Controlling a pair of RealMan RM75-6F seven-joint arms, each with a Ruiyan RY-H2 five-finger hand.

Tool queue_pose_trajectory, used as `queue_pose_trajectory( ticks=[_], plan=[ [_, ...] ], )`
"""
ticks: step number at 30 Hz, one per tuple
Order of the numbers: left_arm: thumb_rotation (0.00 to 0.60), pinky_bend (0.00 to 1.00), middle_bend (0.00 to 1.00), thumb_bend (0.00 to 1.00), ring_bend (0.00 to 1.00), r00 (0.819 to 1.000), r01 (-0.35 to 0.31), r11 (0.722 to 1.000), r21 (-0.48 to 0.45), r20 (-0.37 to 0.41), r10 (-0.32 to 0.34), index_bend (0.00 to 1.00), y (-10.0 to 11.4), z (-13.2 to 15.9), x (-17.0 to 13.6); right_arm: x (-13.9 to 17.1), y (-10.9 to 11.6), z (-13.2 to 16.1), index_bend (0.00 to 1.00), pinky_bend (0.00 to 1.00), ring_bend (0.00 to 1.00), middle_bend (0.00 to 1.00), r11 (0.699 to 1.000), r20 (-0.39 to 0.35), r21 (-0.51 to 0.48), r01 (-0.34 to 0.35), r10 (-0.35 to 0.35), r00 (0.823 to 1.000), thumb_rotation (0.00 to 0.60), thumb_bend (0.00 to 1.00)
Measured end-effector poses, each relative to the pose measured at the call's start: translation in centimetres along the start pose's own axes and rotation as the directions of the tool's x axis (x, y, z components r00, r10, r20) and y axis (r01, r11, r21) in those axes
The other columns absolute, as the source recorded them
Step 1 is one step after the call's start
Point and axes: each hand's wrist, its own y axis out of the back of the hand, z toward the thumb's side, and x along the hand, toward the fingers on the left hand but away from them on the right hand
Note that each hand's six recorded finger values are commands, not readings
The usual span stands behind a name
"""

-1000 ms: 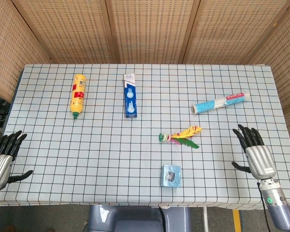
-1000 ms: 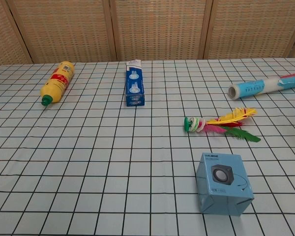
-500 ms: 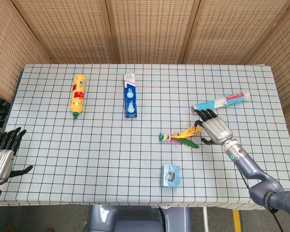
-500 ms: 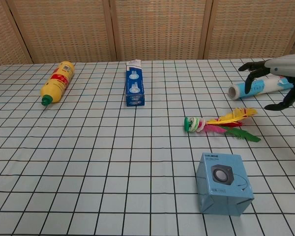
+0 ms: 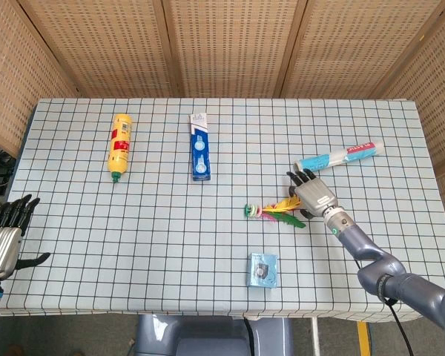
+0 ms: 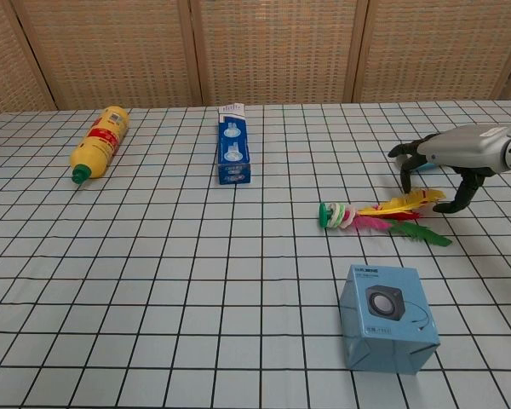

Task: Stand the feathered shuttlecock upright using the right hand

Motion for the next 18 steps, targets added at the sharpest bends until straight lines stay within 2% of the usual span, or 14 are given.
queue_pose_trajectory(
  ticks=[6, 9, 11, 14, 18],
  plan=[
    [0.600, 0.00, 0.00, 0.00, 0.00, 1.000, -0.003, 1.000, -0.011, -0.008, 0.003, 0.00, 0.2, -0.2, 0.0, -0.5, -0.6, 0.3, 0.41, 0.00, 0.00, 0.00, 0.998, 0.001, 0.062, -0.011, 0.011, 1.000, 0.600, 0.50],
    [0.600, 0.00, 0.00, 0.00, 0.00, 1.000, -0.005, 1.000, -0.012, -0.010, 0.005, 0.00, 0.3, -0.3, 0.0, -0.7, -0.9, -0.1, 0.50, 0.00, 0.00, 0.00, 0.996, 0.021, 0.080, -0.024, 0.023, 1.000, 0.600, 0.51],
    [0.600, 0.00, 0.00, 0.00, 0.00, 1.000, -0.001, 1.000, -0.014, -0.010, 0.001, 0.00, 0.3, -0.3, 0.0, -0.8, -1.1, -0.5, 0.62, 0.00, 0.00, 0.00, 0.996, 0.038, 0.080, -0.031, 0.028, 0.999, 0.600, 0.54],
    [0.600, 0.00, 0.00, 0.00, 0.00, 1.000, 0.006, 1.000, -0.018, -0.010, -0.006, 0.00, 0.2, -0.4, 0.1, -0.8, -1.1, -0.8, 0.72, 0.00, 0.00, 0.00, 0.998, 0.062, 0.064, -0.023, 0.019, 0.998, 0.600, 0.58],
    [0.600, 0.00, 0.00, 0.00, 0.00, 1.000, 0.010, 1.000, -0.017, -0.008, -0.010, 0.00, 0.1, -0.3, 0.1, -0.5, -0.5, -0.6, 0.76, 0.00, 0.00, 0.00, 0.998, 0.063, 0.057, 0.005, -0.009, 0.998, 0.600, 0.59]
  ],
)
